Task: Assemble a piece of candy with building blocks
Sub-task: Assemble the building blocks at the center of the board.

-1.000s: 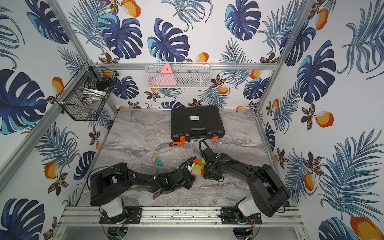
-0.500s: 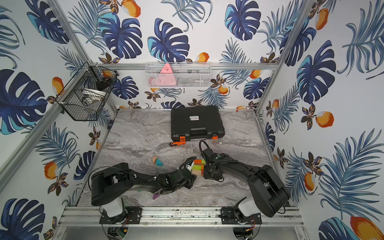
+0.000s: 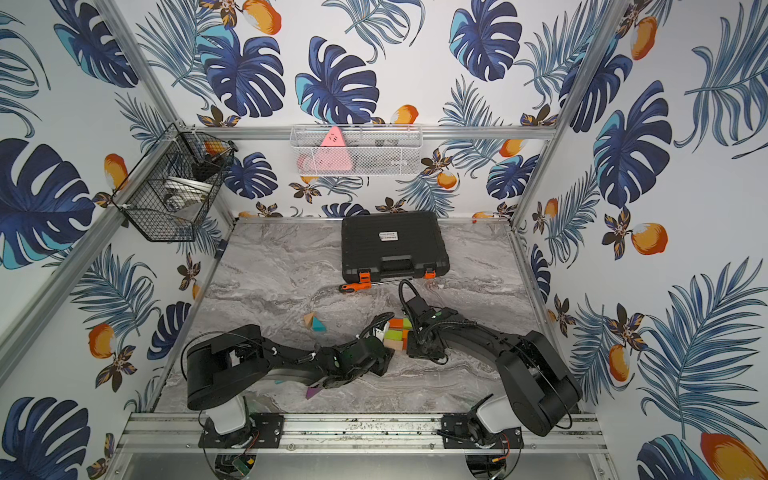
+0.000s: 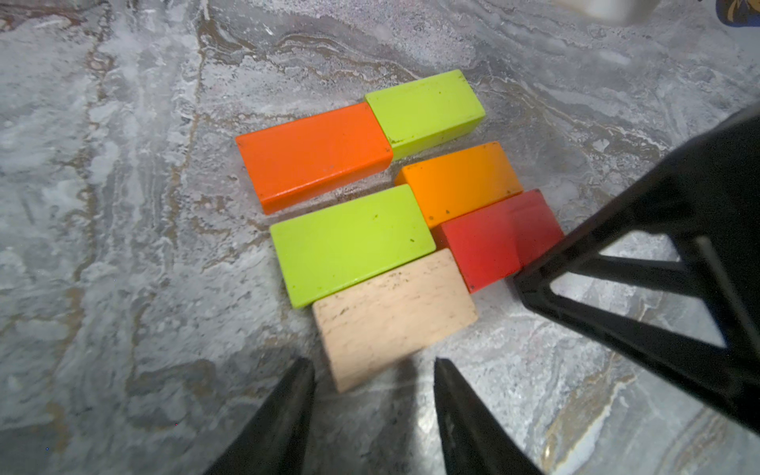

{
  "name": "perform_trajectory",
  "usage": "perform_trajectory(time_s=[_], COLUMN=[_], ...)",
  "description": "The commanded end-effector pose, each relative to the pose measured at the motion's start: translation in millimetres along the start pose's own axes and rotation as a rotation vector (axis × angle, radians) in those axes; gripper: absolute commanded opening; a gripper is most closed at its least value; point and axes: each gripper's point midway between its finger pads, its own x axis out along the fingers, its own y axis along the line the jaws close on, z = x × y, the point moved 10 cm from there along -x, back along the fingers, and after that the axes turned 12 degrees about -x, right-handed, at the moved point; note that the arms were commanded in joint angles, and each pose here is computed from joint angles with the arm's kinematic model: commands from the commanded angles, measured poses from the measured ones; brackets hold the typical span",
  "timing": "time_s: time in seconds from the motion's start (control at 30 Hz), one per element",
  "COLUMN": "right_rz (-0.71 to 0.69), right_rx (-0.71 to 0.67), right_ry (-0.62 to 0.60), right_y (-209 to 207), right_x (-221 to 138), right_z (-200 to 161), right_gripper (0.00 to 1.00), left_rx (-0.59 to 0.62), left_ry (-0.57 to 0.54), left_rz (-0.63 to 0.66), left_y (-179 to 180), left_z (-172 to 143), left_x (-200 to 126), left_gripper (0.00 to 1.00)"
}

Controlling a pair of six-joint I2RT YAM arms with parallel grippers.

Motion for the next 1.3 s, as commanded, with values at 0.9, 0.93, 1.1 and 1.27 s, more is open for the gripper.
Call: perform_trajectory(time_s=[0.9, 0.93, 1.1, 1.27], right_rz=[0.004, 0.005, 0.006, 0.006], right_rx=[0.007, 0.008, 0.006, 0.006], right_ry=[-0.023, -0.025, -0.026, -0.027], right_y=[-0.5, -0.3, -0.4, -0.3], right_x=[-2.3, -2.6, -2.6, -2.8], right_z=[-0.4, 0.1, -0.2, 0.1], right_gripper=[0.42, 0.42, 0.42, 0.42], left_rx=[0.052, 0.057, 0.073, 0.081], left_ry=[0.207, 0.208, 0.207, 0.204], left_rz=[0.202, 0.206, 0.227, 0.237], left_y=[30.0, 30.2, 32.4, 34.3], left_z=[-29.6, -29.6, -31.1, -32.4], left_x=[4.7, 4.9, 6.8, 9.0], left_gripper=[0.53, 0.53, 0.53, 0.53])
